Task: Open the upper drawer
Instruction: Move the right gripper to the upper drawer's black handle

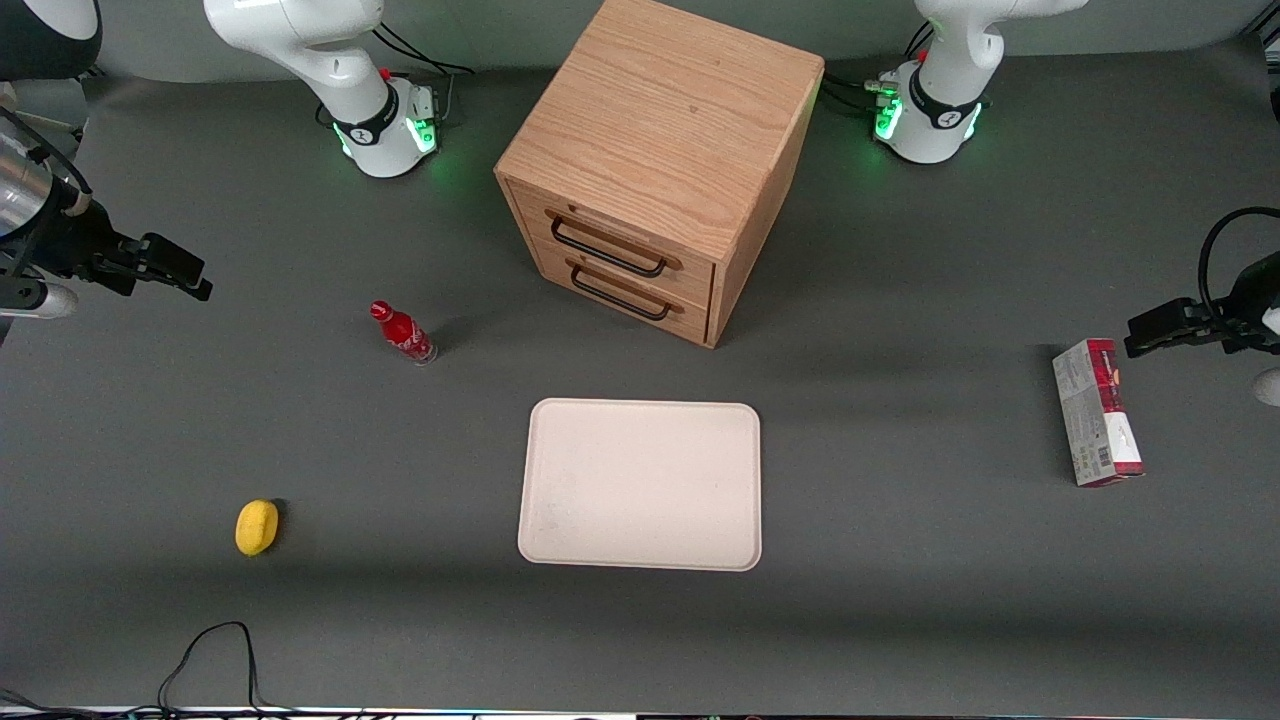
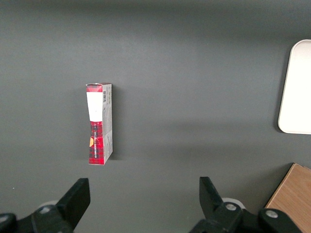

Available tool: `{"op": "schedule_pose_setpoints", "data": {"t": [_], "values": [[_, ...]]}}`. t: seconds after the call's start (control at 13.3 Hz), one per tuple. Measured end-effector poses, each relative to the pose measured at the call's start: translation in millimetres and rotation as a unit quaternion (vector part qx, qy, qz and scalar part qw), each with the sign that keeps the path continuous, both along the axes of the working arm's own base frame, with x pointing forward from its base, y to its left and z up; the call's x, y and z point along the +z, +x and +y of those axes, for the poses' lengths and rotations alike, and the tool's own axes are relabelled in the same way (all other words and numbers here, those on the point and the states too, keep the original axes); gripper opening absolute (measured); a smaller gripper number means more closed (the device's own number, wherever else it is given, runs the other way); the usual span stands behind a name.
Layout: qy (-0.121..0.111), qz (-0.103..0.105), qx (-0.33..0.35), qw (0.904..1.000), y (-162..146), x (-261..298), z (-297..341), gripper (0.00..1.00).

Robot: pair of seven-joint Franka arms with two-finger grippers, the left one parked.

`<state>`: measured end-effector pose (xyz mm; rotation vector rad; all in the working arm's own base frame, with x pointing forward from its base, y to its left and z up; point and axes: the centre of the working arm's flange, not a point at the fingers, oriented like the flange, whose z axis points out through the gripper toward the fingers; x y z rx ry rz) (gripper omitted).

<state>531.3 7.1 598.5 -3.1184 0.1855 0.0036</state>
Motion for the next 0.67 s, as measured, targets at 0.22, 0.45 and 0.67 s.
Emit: {"op": "schedule_pose_setpoints", "data": {"t": [0.22, 0.45, 0.67], "values": [[-0.001, 0.0, 0.0, 1.0, 0.0, -0.2, 5.2, 1.0], [-0.002, -0.002, 0.012, 0.9999, 2.1, 1.8, 21.0, 1.0], [-0.005, -0.014, 0.081, 0.9966, 0.5, 15.2, 100.4, 1.0]]}}
